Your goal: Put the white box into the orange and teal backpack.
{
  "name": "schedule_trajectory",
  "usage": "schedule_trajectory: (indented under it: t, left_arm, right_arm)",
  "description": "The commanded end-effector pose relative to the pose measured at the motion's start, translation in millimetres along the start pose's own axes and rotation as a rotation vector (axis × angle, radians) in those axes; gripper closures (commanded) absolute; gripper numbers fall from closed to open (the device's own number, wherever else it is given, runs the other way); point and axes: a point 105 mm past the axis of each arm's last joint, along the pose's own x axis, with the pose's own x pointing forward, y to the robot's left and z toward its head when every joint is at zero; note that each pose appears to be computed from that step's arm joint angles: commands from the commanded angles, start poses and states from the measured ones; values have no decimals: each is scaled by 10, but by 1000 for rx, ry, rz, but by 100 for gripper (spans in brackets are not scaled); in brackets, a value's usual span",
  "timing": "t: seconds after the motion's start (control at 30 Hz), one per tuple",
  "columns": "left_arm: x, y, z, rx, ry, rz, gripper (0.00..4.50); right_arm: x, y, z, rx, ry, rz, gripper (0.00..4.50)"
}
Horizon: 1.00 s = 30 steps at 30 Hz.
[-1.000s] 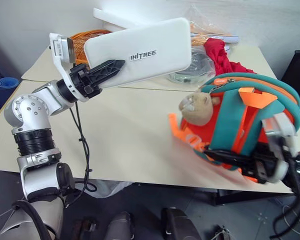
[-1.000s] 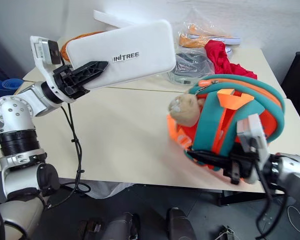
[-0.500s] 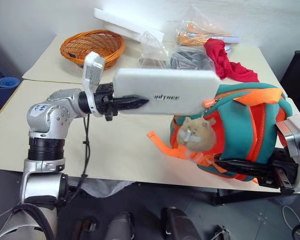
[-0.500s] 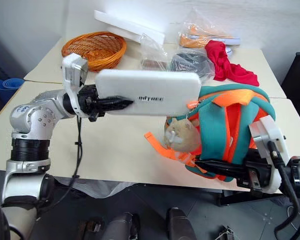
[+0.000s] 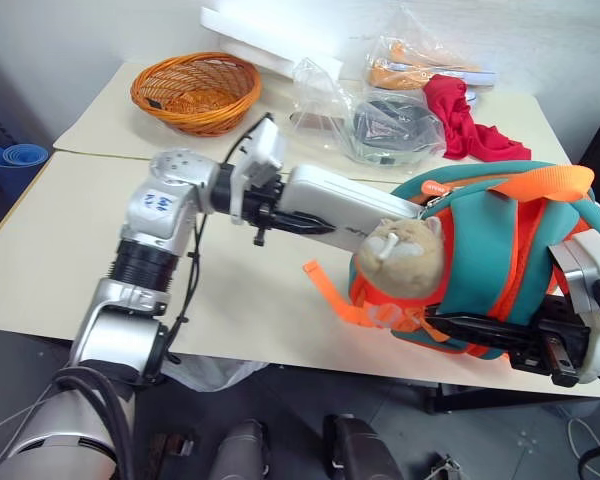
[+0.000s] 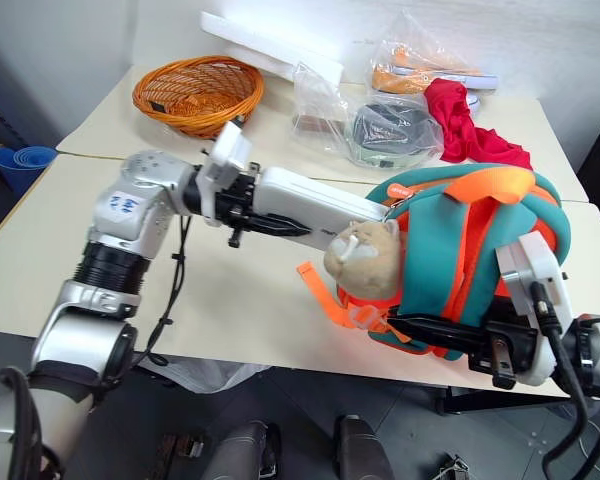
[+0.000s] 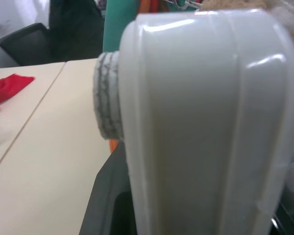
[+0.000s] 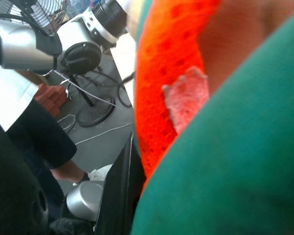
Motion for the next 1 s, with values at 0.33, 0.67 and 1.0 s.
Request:
schedule_trajectory:
  t: [0.33, 0.67, 1.0]
  left_arm:
    - [302, 220, 127, 85, -15, 137, 53]
    - [-551, -232, 475, -43, -101, 4, 31]
    - [178, -117, 367, 16, -38, 104, 31]
  right_arm:
    - [74, -66, 18, -33, -50, -94, 446]
    - [65, -50, -20, -19, -63, -120, 446]
    - [104, -40, 65, -19, -96, -107, 446]
